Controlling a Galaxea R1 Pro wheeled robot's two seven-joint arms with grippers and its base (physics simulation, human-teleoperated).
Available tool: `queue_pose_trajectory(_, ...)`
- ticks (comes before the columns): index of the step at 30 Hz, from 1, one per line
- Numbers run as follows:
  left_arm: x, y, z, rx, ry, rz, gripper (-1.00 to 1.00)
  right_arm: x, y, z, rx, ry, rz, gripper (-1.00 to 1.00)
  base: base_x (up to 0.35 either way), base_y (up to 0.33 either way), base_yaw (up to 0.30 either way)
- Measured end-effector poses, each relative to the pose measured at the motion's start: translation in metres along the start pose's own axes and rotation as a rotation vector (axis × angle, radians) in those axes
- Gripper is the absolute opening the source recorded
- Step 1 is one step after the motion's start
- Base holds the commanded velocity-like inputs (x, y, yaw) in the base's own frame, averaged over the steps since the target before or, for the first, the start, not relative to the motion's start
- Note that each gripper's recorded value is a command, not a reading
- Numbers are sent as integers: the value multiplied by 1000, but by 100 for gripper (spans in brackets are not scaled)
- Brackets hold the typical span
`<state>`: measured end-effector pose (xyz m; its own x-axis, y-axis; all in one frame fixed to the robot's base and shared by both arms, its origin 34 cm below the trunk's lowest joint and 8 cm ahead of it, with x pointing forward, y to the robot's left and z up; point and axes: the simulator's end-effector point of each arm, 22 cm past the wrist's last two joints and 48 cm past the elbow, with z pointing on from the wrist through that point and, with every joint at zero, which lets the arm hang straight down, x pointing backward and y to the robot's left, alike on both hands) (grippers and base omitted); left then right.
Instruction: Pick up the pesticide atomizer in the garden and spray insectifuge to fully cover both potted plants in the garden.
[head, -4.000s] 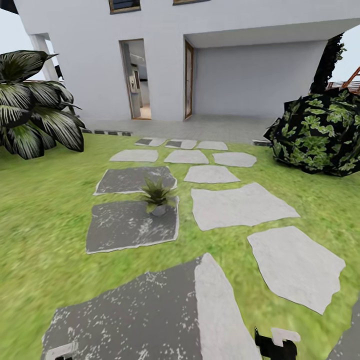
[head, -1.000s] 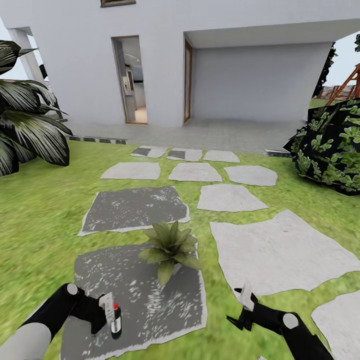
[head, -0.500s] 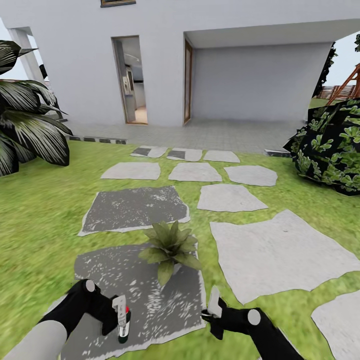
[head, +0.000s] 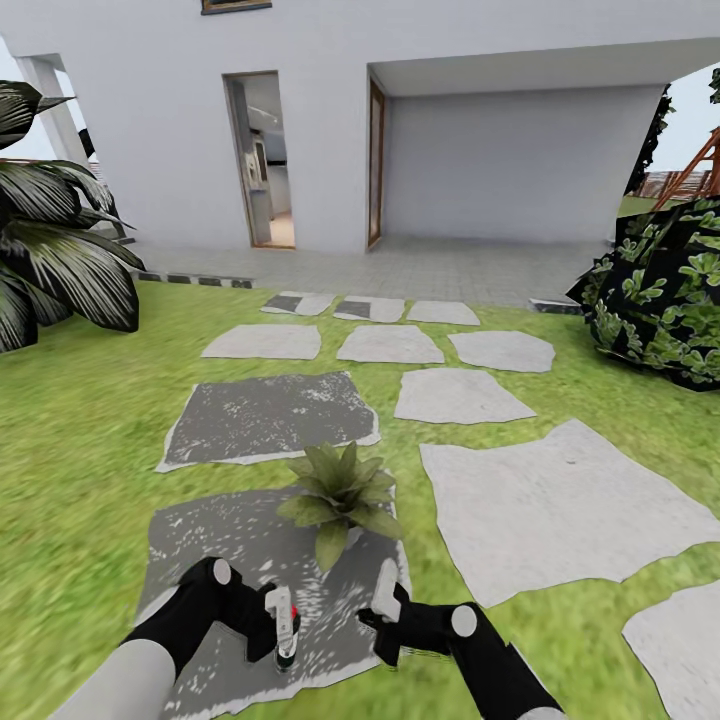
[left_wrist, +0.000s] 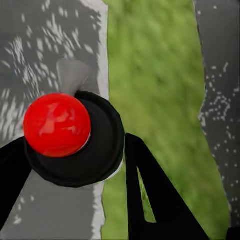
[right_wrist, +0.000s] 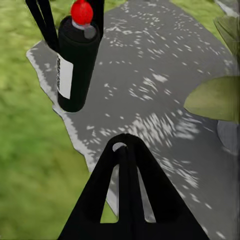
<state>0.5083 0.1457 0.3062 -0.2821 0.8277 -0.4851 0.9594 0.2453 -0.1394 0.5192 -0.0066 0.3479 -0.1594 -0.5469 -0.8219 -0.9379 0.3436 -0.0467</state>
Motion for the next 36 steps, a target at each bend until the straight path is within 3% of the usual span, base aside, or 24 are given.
queue_pose_trajectory(5, -12, -1, 6, -9, -4, 30, -100, -6, 1, -1, -52, 18, 18, -100, 0, 0, 0)
queue_pose_trajectory(10, -17, -3, 8, -5, -14, 40, -100, -6, -1, -1, -54, 29, 30, -100, 0, 0, 0)
queue_pose_trajectory(16, -32, -12, 15, 12, -46, 82, -100, -9, -5, -3, -45, 24, 23, -100, 0, 0, 0)
queue_pose_trajectory(21, -43, -14, 18, 13, -65, 80, -100, -24, -18, -6, -15, 4, 0, -100, 0, 0, 0)
queue_pose_trajectory(31, -64, -12, 21, -1, -94, 87, -100, -30, -19, -5, -12, -5, -3, -100, 0, 0, 0)
queue_pose_trajectory(36, -78, -9, 19, -9, -148, 60, -100, -30, -19, -5, -11, -5, -3, -100, 0, 0, 0)
